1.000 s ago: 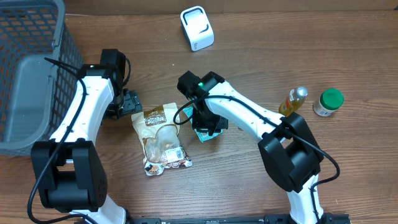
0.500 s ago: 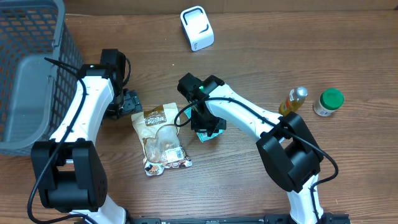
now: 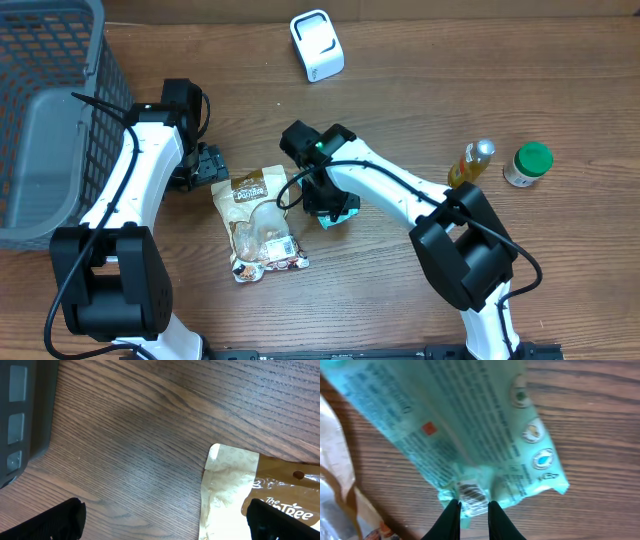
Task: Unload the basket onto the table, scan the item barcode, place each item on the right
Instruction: 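Rotate the held teal wipes pack slightly with the right gripper, then lower the teal wipes pack onto the table beside the brown bag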
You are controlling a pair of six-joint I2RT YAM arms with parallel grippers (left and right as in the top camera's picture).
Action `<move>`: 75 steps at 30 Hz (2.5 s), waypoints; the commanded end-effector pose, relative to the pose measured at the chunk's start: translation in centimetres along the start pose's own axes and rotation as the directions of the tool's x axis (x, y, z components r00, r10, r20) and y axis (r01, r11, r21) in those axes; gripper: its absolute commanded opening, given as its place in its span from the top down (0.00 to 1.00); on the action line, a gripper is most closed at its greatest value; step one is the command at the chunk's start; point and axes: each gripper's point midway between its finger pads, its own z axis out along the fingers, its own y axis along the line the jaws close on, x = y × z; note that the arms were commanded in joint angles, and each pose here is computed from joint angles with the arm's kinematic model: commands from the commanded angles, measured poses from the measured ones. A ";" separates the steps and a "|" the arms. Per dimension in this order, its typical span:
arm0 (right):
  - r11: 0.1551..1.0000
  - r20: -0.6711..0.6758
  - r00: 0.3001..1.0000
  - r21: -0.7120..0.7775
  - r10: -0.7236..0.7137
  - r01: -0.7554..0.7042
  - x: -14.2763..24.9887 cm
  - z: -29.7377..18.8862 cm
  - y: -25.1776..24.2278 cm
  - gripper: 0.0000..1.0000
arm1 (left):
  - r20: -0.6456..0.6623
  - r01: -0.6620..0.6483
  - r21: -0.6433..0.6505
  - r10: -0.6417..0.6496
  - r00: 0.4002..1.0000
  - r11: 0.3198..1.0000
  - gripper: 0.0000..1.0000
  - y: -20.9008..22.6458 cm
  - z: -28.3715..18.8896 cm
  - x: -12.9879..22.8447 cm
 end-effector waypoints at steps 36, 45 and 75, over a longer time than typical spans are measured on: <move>0.972 0.014 0.972 0.019 -0.236 0.236 0.2 3.0 -0.9 0.78 | 0.000 0.008 -0.023 -0.008 1.000 1.000 0.00 0.4 0.3 -0.1; 0.971 0.003 0.971 -0.020 -0.238 0.238 0.6 3.0 -0.2 0.44 | 0.000 0.008 -0.023 -0.008 1.000 1.000 0.01 0.4 0.3 -0.1; 0.984 -0.061 0.982 -0.039 -0.177 0.175 1.3 0.9 -0.1 0.96 | 0.000 0.008 -0.023 -0.008 1.000 1.000 0.00 0.4 0.3 -0.1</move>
